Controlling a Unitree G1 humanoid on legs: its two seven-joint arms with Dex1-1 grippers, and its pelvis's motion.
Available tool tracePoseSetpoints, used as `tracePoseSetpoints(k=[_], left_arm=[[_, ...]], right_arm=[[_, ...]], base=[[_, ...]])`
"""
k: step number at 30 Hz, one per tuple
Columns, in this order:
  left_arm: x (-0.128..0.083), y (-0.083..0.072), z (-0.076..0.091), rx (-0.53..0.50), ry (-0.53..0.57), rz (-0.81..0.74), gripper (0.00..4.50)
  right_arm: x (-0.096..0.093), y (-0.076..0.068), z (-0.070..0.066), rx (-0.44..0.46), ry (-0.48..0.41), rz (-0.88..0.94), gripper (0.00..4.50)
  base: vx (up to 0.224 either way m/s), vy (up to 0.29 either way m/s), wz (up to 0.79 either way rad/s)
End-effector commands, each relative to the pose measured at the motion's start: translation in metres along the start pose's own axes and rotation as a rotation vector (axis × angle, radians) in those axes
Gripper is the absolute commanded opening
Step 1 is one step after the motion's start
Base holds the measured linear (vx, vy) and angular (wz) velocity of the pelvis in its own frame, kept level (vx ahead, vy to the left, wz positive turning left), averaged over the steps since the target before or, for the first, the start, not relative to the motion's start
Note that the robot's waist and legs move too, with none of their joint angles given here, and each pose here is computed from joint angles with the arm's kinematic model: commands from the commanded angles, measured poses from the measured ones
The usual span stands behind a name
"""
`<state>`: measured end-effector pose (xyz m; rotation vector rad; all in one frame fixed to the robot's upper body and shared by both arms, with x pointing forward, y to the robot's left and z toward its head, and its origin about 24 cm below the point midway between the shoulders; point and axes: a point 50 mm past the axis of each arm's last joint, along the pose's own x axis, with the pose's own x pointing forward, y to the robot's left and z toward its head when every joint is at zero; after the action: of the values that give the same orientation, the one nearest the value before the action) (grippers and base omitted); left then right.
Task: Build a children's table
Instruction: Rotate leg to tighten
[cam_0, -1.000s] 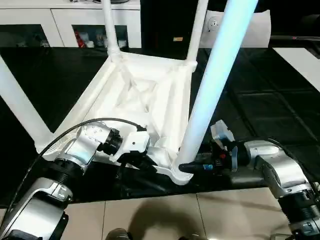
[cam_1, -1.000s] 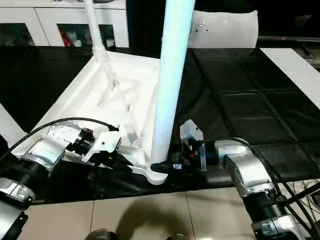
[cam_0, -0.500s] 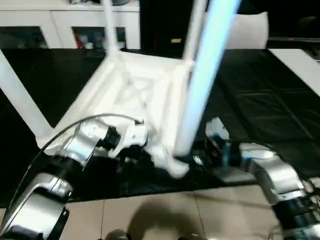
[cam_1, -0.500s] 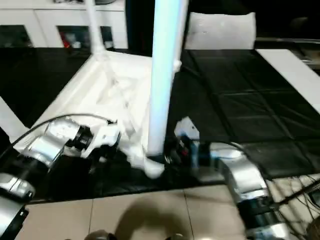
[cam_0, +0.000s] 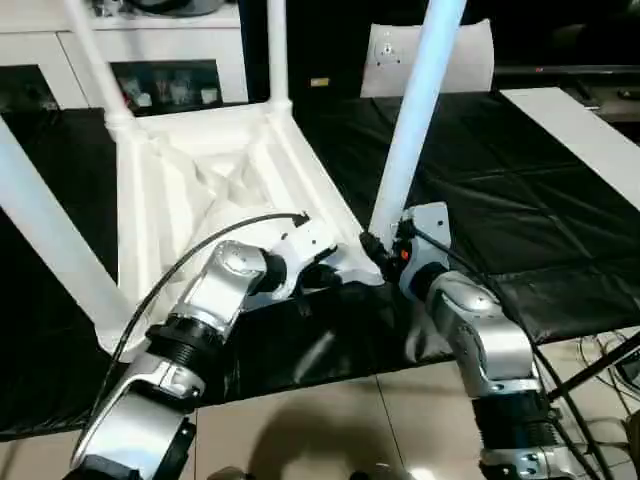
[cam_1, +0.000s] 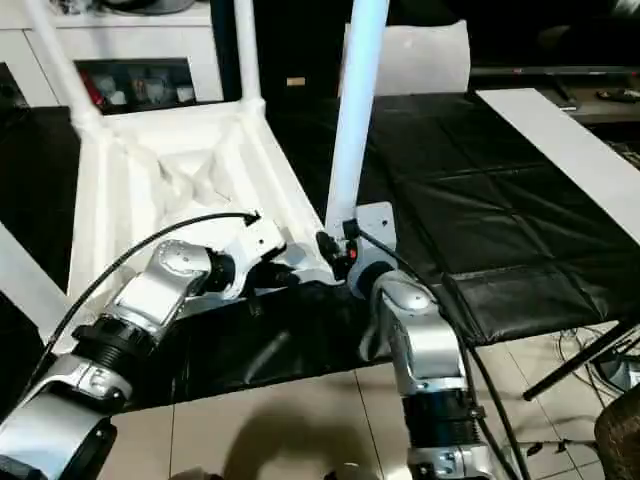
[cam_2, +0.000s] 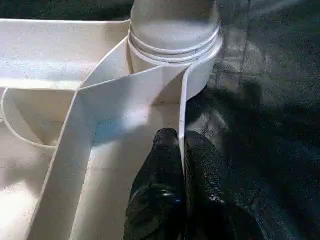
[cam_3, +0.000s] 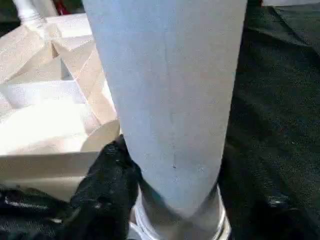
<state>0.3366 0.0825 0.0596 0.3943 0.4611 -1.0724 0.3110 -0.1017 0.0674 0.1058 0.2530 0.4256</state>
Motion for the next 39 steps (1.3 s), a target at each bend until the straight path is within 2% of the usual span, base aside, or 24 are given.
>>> tracePoseSetpoints(k=[1,2,3,4,7,9,11,13,16,18,22,23,25,27,29,30,35,39], left_arm=[[0.01,-0.007,0.037,0.078,-0.131,0.011,0.0],[0.007,-0.007,0.035,0.095,-0.132,-0.007,0.0],[0.004,-0.007,0.031,0.111,-0.128,-0.031,0.0],[0.004,-0.007,0.03,0.111,-0.126,-0.033,0.0],[-0.002,-0.007,0.025,0.161,-0.145,-0.085,0.0],[-0.007,-0.007,0.021,0.2,-0.154,-0.125,0.0],[-0.015,-0.006,0.013,0.244,-0.137,-0.187,0.0],[-0.021,-0.005,0.007,0.274,-0.124,-0.243,0.0],[-0.026,-0.005,0.003,0.296,-0.114,-0.294,0.0],[-0.035,-0.005,-0.002,0.324,-0.097,-0.383,0.0],[-0.043,-0.006,-0.008,0.367,-0.061,-0.475,0.0],[-0.046,-0.007,-0.009,0.387,-0.044,-0.524,0.0],[-0.046,-0.007,-0.01,0.394,-0.041,-0.539,0.0],[-0.047,-0.008,-0.01,0.407,-0.034,-0.566,0.0],[-0.048,-0.007,-0.01,0.426,-0.023,-0.586,0.0],[-0.048,-0.007,-0.01,0.433,-0.02,-0.594,0.0],[-0.049,-0.006,-0.01,0.447,-0.021,-0.616,0.0],[-0.052,-0.004,-0.011,0.443,-0.021,-0.614,0.0]], right_arm=[[0.009,0.053,-0.009,0.053,0.035,0.27,2.84],[0.007,0.049,-0.008,0.029,0.025,0.279,2.84],[0.004,0.043,-0.007,-0.002,0.009,0.29,3.09],[0.003,0.042,-0.007,-0.005,0.008,0.29,3.09],[-0.002,0.029,-0.005,-0.092,-0.013,0.327,3.33],[-0.007,0.021,-0.002,-0.115,-0.023,0.365,3.54],[-0.013,0.009,0.001,-0.185,-0.025,0.426,3.71],[-0.019,0.0,0.004,-0.239,-0.013,0.482,3.9],[-0.024,-0.007,0.005,-0.273,0.008,0.542,4.15],[-0.032,-0.015,0.006,-0.317,0.045,0.652,4.29],[-0.04,-0.021,0.007,-0.374,0.061,0.763,4.29],[-0.044,-0.024,0.006,-0.359,0.092,0.841,4.29],[-0.045,-0.025,0.006,-0.353,0.102,0.867,4.29],[-0.047,-0.026,0.006,-0.342,0.126,0.924,3.96],[-0.049,-0.027,0.007,-0.336,0.148,0.972,3.96],[-0.049,-0.027,0.007,-0.336,0.155,0.987,3.72],[-0.048,-0.028,0.01,-0.329,0.171,1.049,3.43],[-0.048,-0.026,0.012,-0.313,0.18,1.087,3.04]], base=[[0.0,0.0,0.0],[0.0,0.0,0.0],[0.0,0.0,0.0],[0.0,0.0,0.0],[0.0,0.0,0.0],[0.0,0.0,0.0],[0.0,0.0,0.0],[0.0,0.0,0.0],[0.0,0.0,0.0],[0.0,0.0,0.0],[0.0,0.0,0.0],[0.0,0.0,0.0],[0.0,0.0,0.0],[0.0,0.0,0.0],[0.0,0.0,0.0],[0.0,0.0,0.0],[0.0,0.0,0.0],[0.0,0.0,0.0]])
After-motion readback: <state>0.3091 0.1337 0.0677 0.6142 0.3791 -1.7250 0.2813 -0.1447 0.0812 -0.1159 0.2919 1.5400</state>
